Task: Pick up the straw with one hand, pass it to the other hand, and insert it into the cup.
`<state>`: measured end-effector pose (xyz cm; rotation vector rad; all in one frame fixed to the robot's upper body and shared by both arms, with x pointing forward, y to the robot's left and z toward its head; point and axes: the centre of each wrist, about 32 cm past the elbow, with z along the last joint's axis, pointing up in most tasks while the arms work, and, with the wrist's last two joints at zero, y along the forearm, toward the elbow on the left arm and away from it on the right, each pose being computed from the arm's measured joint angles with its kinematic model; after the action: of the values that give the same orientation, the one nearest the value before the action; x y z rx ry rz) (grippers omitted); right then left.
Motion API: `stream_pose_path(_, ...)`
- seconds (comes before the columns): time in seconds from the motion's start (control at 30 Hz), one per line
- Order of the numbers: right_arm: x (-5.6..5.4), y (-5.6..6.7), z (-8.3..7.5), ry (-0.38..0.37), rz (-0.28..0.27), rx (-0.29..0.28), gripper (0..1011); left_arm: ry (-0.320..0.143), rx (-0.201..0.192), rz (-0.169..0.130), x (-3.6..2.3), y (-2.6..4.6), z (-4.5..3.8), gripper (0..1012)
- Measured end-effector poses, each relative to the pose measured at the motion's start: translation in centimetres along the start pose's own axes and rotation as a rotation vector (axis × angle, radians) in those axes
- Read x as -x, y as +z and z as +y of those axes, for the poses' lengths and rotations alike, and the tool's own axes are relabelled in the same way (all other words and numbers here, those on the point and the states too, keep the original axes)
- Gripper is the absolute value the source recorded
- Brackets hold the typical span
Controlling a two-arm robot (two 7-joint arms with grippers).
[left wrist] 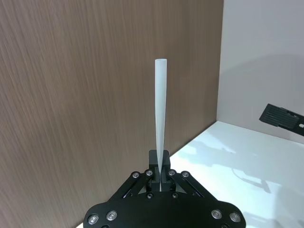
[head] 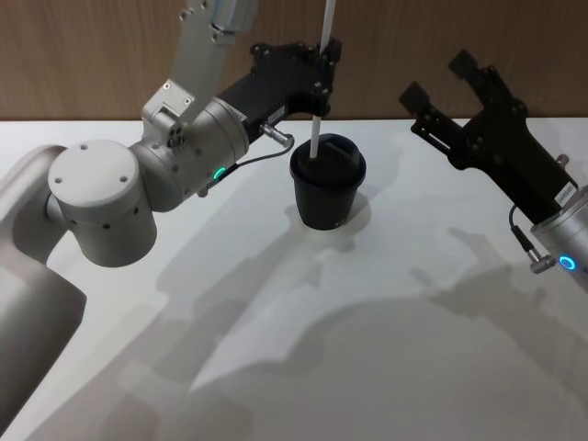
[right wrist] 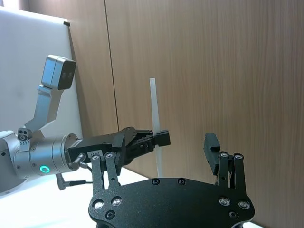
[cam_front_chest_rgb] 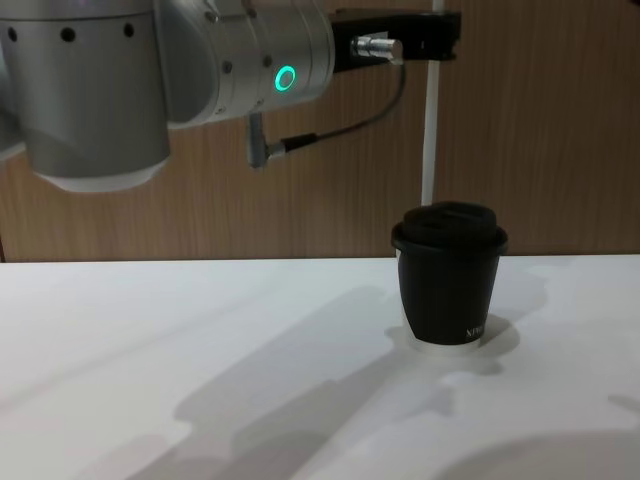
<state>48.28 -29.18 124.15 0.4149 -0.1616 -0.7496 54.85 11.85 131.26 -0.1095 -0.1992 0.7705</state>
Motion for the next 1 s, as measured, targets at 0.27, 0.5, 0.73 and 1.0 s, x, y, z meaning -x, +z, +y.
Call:
stream_pose_path(0.27, 0.00, 0.00, 0.00, 0.000, 0.000, 0.000, 1001, 0.004, -0.007, 0.000, 0.32, -0.22, -0.17, 15)
stream_pose_path(0.5, 0.00, 0.00, 0.00, 0.000, 0.000, 0.000, 1001, 0.005, -0.014, -0.003, 0.49, -0.33, -0.23, 15)
stream_pose_path(0.73, 0.00, 0.00, 0.00, 0.000, 0.000, 0.000, 1001, 0.009, -0.023, -0.004, 0.59, -0.59, -0.26, 15)
stream_pose_path(1.0, 0.00, 0.00, 0.00, 0.000, 0.000, 0.000, 1001, 0.010, -0.029, 0.006, 0.49, -1.03, -0.42, 15)
